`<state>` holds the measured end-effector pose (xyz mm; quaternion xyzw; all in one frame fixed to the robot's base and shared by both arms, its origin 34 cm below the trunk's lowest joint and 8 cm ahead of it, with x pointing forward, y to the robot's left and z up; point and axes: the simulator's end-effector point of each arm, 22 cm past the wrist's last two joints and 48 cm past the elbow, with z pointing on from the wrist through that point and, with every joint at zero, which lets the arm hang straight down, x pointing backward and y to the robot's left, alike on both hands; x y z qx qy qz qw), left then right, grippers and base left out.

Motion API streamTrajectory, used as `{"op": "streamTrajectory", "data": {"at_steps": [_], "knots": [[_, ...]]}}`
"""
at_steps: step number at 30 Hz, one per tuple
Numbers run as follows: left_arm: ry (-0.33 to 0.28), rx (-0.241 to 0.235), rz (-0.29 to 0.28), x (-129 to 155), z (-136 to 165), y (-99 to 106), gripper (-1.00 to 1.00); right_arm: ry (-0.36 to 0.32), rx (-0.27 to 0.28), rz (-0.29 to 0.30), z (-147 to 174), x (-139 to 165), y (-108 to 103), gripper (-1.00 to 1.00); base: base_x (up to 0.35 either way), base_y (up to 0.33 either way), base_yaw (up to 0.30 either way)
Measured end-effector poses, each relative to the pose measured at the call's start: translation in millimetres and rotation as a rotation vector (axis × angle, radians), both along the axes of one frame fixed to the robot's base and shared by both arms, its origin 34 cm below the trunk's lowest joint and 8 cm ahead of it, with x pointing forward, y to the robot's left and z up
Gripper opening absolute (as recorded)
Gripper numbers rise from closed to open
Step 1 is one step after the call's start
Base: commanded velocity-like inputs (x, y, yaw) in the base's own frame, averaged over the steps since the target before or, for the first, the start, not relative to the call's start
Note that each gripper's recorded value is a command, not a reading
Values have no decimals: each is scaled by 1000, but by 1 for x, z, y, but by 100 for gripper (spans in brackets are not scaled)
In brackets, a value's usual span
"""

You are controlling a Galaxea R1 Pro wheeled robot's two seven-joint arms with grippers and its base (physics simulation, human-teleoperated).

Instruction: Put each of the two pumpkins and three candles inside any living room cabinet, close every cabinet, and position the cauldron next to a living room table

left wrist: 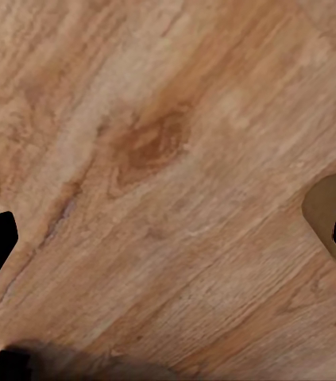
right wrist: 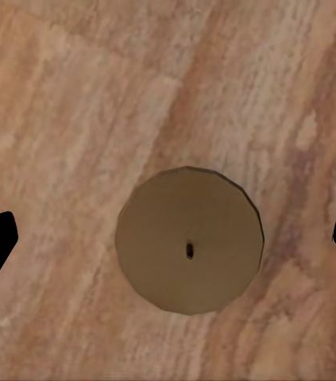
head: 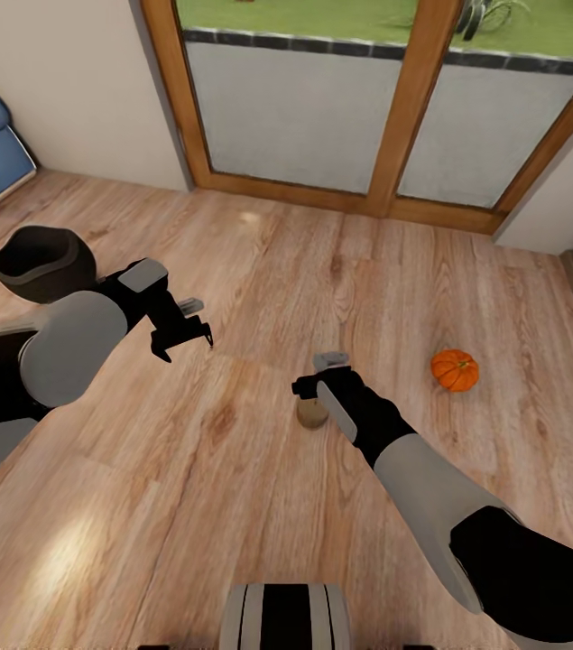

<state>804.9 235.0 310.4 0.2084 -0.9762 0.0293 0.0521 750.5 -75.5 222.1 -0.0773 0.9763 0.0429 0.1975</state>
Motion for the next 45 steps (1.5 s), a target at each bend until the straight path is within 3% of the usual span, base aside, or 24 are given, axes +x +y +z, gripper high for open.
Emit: {"op": "streamTrajectory", "data": {"at_steps": [7,19,45], "knots": [[28,1,1,-6,-21,1,100,25,-3,-1,-20,-8,-1,100,0,0,0],[28,1,3,-6,-21,3,100,-23,-62,-28,-9,7,-13,100,0,0,0],[31,2,2,-6,-21,4,100,-22,-60,-41,-16,3,-15,100,0,0,0]]}}
